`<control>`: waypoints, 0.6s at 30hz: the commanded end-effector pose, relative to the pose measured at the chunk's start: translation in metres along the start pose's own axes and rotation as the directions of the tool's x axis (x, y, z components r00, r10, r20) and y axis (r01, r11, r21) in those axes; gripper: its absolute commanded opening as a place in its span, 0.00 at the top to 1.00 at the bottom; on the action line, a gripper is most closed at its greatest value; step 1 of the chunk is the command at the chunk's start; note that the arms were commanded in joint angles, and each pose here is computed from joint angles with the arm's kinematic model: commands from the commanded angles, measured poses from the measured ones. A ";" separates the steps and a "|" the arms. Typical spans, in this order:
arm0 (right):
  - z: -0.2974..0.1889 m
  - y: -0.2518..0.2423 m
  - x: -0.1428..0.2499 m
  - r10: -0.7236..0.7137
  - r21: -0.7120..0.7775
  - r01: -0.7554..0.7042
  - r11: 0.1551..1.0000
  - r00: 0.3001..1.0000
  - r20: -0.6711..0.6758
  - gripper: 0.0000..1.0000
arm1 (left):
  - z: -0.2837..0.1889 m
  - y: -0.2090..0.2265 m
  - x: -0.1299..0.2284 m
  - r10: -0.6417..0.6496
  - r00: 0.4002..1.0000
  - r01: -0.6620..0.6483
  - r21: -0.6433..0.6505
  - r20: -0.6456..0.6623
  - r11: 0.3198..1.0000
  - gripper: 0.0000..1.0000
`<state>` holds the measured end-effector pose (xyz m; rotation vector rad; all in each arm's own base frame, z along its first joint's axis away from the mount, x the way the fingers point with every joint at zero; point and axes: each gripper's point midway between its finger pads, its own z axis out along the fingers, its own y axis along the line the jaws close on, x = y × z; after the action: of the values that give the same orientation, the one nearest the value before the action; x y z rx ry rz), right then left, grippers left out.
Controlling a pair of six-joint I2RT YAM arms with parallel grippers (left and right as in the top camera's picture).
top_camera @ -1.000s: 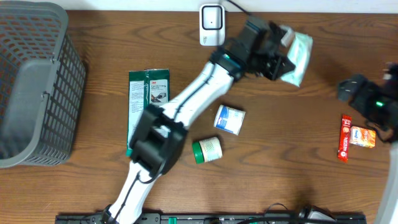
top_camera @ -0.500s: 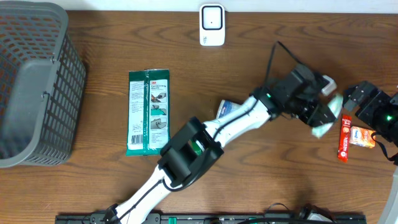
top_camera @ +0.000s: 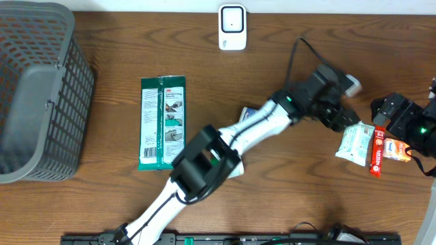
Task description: Scan the item barcode
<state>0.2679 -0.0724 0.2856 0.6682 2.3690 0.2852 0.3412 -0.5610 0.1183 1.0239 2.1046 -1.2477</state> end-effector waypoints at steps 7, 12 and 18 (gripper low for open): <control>0.013 0.021 0.005 0.001 -0.149 -0.013 0.989 0.997 -0.081 0.01 | -0.120 0.028 -0.087 -0.001 0.988 0.020 -0.123 0.152 0.992 0.19; 0.031 0.029 0.014 -0.009 -0.177 -0.020 0.984 0.987 -0.160 0.01 | -0.193 0.064 -0.085 -0.116 0.985 0.149 -0.285 0.131 0.947 0.19; 0.060 0.044 0.036 -0.058 -0.198 -0.002 0.980 0.953 -0.296 0.01 | -0.283 0.126 -0.024 -0.362 0.931 0.332 -0.516 0.045 0.790 0.19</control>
<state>0.2980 -0.0313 0.2490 0.5837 2.5318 0.5801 0.4306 -0.3264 0.2249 0.5384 2.4629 -0.8621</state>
